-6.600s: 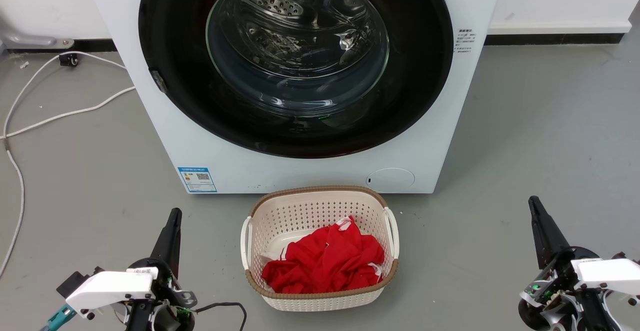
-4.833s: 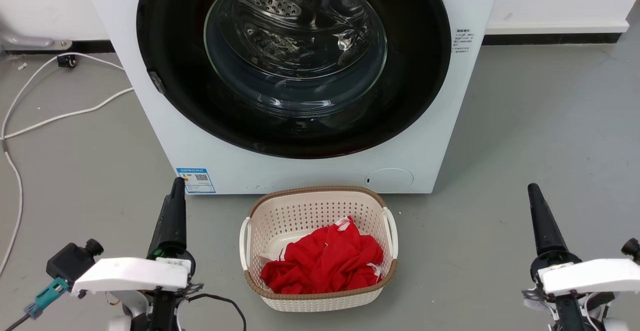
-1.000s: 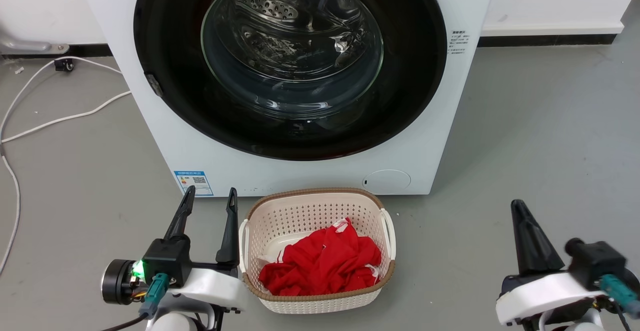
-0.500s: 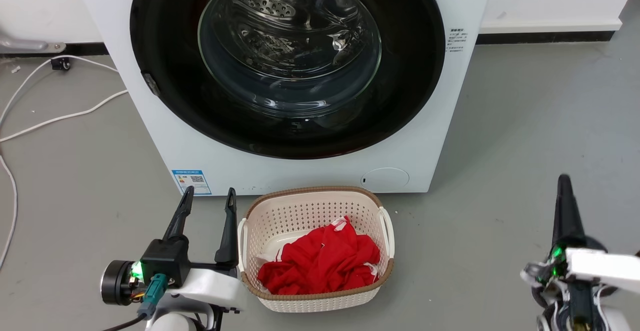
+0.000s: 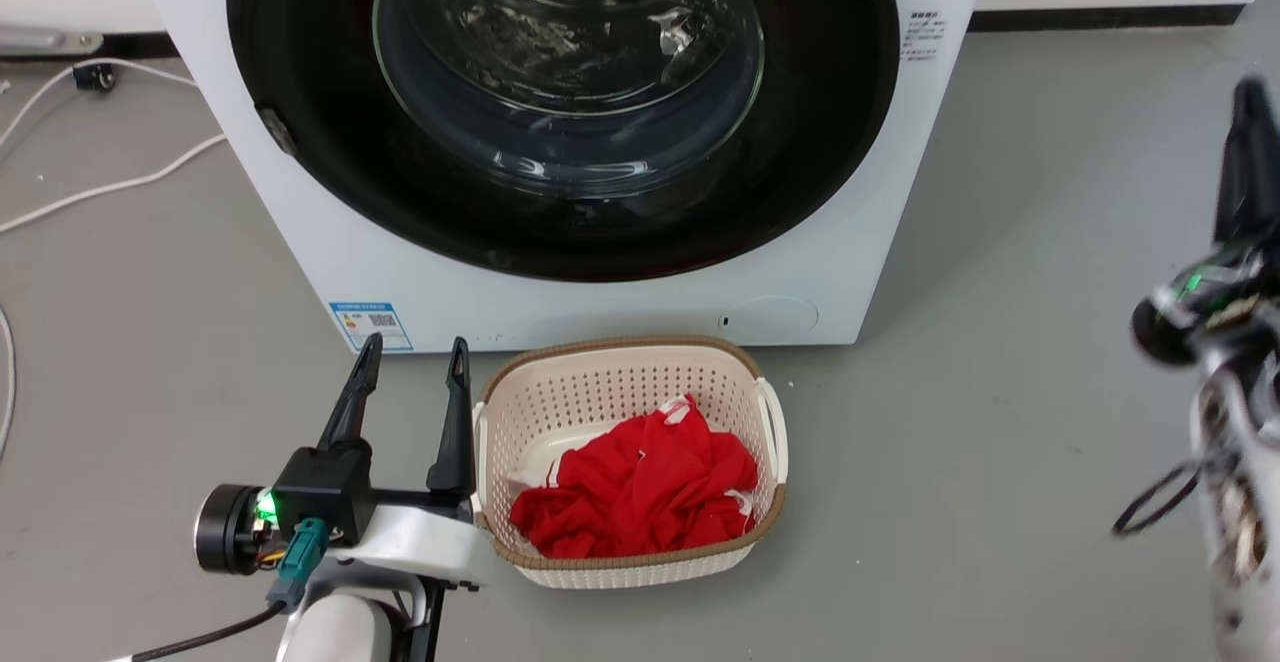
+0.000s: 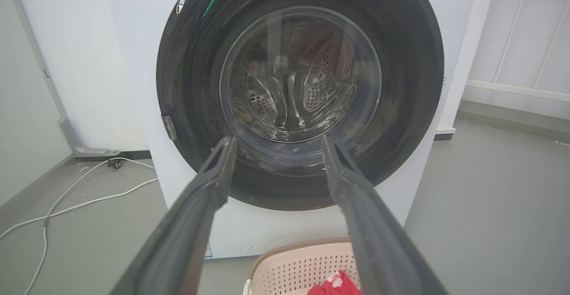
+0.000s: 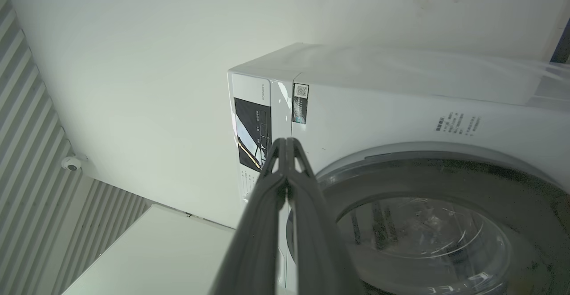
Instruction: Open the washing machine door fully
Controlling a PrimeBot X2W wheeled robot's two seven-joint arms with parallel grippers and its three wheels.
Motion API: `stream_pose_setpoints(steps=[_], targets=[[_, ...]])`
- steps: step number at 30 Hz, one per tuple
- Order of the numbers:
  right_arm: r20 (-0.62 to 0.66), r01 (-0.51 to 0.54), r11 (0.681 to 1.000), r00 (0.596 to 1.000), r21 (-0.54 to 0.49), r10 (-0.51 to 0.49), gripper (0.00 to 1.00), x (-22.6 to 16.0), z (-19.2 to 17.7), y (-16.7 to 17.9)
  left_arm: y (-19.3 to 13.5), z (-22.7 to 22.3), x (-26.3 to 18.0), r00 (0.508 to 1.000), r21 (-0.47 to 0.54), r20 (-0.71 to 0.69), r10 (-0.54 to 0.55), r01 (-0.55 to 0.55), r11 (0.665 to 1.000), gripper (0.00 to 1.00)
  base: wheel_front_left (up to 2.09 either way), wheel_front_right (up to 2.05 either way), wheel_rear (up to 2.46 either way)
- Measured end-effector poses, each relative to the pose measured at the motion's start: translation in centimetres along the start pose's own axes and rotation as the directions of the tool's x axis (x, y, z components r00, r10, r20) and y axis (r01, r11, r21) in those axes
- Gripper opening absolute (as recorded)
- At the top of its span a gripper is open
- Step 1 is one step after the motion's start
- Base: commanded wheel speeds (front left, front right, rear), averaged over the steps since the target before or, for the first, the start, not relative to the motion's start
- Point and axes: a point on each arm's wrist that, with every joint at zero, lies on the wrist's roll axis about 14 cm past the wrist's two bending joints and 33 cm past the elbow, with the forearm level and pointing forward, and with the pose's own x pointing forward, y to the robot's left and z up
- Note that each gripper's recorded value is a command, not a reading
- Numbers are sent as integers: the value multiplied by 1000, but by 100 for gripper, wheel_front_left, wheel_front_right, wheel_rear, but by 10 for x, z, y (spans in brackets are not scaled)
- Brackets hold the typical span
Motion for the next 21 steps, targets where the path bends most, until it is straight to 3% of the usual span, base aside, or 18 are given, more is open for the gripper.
stream_pose_setpoints(steps=[10,17,21], targets=[[-189,-35,977,982,-211,-5,0,100,-18,23,4,-8,15,1000,-1,-8,-1,1,1000,100,0,0,0],[-344,-54,913,934,-404,-96,0,146,-52,21,11,-17,24,1000,6,-21,12,-12,1000,100,0,0,0],[-444,-76,858,876,-509,-186,0,161,-81,10,13,-22,28,999,8,-31,17,-16,1000,100,0,0,0]])
